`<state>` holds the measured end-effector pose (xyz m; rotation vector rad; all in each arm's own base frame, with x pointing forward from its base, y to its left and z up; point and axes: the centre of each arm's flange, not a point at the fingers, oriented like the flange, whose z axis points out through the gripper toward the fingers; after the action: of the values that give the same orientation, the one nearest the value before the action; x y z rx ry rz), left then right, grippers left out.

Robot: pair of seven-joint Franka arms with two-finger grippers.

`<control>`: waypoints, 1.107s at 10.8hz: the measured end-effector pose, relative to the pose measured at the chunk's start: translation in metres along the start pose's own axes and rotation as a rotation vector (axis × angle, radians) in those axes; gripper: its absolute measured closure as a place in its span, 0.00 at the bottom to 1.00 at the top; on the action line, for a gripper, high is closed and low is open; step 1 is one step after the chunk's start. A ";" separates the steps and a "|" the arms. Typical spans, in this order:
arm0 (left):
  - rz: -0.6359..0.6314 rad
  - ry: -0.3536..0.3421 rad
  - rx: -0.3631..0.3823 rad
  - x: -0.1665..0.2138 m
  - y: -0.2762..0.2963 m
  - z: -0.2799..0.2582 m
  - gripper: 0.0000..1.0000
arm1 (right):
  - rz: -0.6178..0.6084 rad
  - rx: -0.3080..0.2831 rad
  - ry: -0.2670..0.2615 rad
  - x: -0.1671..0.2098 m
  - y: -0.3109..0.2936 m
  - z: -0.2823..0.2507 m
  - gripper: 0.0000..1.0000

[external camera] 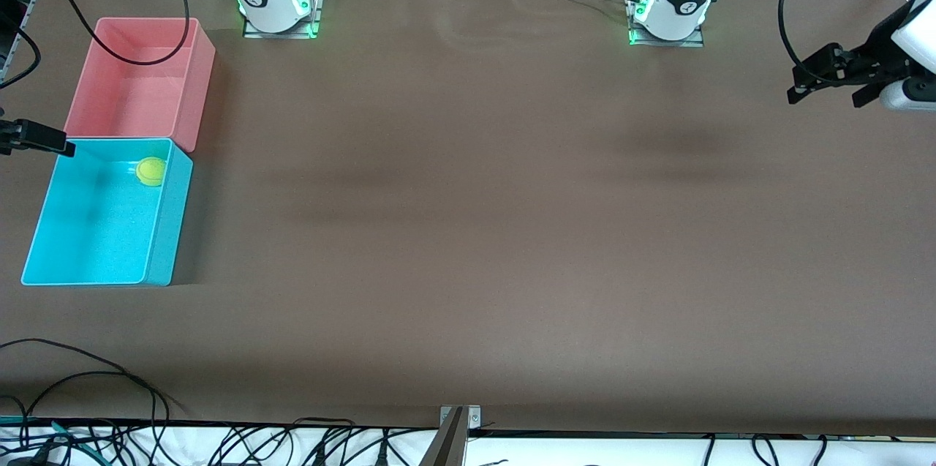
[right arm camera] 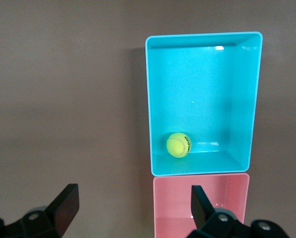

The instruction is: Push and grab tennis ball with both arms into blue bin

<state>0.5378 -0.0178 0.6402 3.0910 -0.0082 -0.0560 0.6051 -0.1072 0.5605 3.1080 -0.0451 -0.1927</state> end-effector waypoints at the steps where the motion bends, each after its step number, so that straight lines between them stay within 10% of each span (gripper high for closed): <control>1: -0.006 0.009 -0.001 0.003 -0.003 -0.002 0.00 | 0.022 0.006 0.021 0.000 -0.001 -0.002 0.00; 5: -0.038 0.022 -0.002 0.005 -0.021 -0.008 0.00 | 0.038 0.078 0.128 -0.033 0.008 0.001 0.00; 12: -0.044 0.030 -0.002 0.005 -0.024 -0.011 0.00 | 0.020 0.012 0.188 -0.071 -0.041 -0.018 0.00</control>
<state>0.5430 0.0072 0.6501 3.0894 0.0607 -0.0120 0.5378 -0.0640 0.5859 3.1201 -0.0738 0.1001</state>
